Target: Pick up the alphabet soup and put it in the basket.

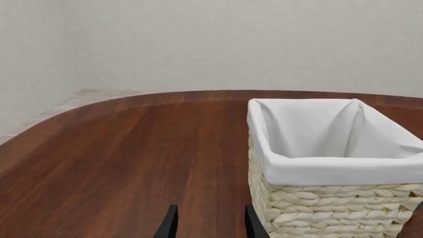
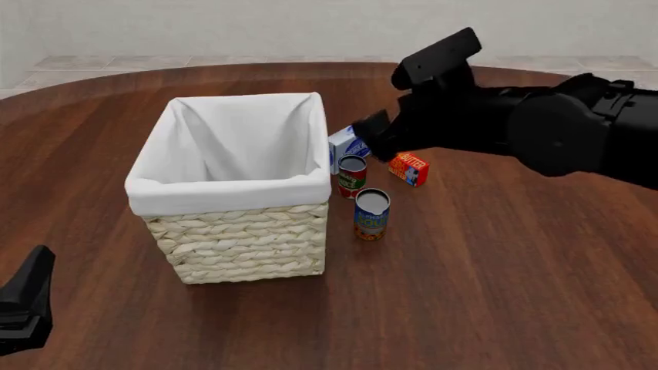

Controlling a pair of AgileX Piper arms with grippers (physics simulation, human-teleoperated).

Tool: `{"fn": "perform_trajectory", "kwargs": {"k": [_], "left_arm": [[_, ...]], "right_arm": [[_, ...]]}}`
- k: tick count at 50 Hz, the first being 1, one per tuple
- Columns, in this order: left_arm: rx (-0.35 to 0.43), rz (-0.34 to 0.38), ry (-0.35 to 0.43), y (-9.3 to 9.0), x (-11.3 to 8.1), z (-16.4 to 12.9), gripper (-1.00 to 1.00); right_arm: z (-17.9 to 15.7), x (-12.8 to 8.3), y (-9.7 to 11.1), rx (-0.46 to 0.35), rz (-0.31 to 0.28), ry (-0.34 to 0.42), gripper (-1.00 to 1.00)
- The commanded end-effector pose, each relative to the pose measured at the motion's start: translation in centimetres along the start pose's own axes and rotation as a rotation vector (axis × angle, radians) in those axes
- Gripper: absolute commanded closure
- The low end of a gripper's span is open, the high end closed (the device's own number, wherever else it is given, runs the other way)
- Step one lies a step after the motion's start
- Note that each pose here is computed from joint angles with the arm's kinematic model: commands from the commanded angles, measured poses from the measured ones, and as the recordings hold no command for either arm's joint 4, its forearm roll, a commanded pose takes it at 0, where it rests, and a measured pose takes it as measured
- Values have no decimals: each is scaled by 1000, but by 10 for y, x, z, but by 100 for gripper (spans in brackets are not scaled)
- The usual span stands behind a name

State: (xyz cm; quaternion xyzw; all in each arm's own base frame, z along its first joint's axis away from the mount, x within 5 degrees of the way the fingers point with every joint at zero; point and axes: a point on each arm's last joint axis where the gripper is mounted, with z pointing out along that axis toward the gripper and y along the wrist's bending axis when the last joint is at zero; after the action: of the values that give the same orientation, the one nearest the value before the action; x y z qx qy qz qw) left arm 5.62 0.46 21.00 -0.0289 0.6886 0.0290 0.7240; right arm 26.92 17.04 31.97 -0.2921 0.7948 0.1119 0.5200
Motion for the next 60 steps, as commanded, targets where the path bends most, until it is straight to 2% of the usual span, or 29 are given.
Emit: {"fn": "perform_trajectory", "kwargs": {"k": [1,13,35,60], "left_arm": [[-1,0,-1,0,0,0,-100],[-5,-2,-1,0,0,0,-100],[-13,-5,5,1,1,0,-100],[-13,-7,10,1,1,0,-100]], "right_arm": [[10,6,0,-1,1,23,-100],[18,10,-3,6,8,42,-100],[30,20,4,-15,20,83,-100],[41,35,-11,23,20,123,-100]]}}
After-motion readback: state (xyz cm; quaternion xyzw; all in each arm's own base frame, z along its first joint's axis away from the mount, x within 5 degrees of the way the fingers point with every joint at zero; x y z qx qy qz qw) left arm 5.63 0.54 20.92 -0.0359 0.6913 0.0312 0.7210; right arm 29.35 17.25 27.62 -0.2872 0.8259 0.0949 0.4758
